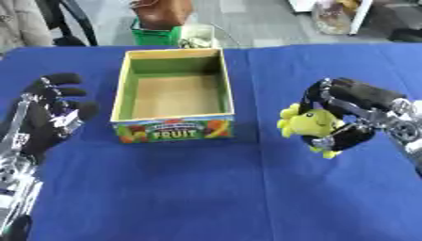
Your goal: Pick up objects on the table and place them in the box.
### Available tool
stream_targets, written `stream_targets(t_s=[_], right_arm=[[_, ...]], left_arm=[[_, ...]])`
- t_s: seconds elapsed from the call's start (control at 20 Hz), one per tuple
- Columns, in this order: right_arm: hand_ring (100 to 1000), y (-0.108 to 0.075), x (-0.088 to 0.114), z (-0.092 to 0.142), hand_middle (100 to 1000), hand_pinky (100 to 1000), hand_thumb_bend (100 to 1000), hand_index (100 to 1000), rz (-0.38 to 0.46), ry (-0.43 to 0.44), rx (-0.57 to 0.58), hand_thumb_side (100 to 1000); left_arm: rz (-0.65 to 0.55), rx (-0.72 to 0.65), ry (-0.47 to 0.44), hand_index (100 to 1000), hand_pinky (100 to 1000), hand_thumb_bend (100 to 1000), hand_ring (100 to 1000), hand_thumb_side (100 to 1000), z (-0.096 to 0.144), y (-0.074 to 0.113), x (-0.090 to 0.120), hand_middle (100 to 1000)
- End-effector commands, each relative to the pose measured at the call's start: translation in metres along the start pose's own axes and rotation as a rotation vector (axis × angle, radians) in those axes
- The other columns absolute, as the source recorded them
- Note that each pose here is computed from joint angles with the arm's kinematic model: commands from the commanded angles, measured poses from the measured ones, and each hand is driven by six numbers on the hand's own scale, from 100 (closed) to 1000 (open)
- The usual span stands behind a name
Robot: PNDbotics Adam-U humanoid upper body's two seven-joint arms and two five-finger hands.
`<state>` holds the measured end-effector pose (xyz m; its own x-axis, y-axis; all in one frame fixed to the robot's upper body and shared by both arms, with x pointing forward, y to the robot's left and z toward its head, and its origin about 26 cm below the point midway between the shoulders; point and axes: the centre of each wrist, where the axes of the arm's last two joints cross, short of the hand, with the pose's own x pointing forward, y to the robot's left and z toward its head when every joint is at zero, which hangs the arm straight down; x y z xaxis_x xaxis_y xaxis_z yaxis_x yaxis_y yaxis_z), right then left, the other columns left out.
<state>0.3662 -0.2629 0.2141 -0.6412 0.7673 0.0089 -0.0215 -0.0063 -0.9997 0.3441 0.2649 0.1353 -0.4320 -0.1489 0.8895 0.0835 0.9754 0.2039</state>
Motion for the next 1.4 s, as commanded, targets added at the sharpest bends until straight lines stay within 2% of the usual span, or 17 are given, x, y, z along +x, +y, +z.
stream_targets(t_s=[0.05, 0.35, 0.7, 1.05, 1.4], right_arm=[[200, -0.03, -0.005, 0.0, 329, 260, 294, 460, 0.031, 0.007, -0.07, 100], [198, -0.055, -0.003, -0.032, 326, 261, 295, 458, 0.033, -0.024, -0.148, 100], [200, -0.06, -0.003, -0.074, 325, 263, 278, 459, 0.034, -0.029, -0.184, 100], [208, -0.047, -0.006, -0.108, 326, 269, 262, 462, 0.016, 0.004, -0.21, 100], [220, -0.007, -0.013, -0.135, 328, 277, 235, 469, -0.047, 0.076, -0.2, 100]], left_arm=[[-0.001, -0.02, -0.04, 721, 558, 868, 675, 367, -0.006, -0.001, 0.011, 674], [0.021, -0.052, -0.053, 722, 558, 867, 675, 365, -0.007, -0.01, 0.014, 674], [0.053, -0.104, -0.093, 722, 559, 869, 679, 363, -0.015, -0.024, 0.023, 674], [0.076, -0.142, -0.121, 722, 558, 871, 681, 363, -0.019, -0.034, 0.031, 674], [0.093, -0.164, -0.138, 722, 556, 876, 681, 363, -0.022, -0.04, 0.036, 672]])
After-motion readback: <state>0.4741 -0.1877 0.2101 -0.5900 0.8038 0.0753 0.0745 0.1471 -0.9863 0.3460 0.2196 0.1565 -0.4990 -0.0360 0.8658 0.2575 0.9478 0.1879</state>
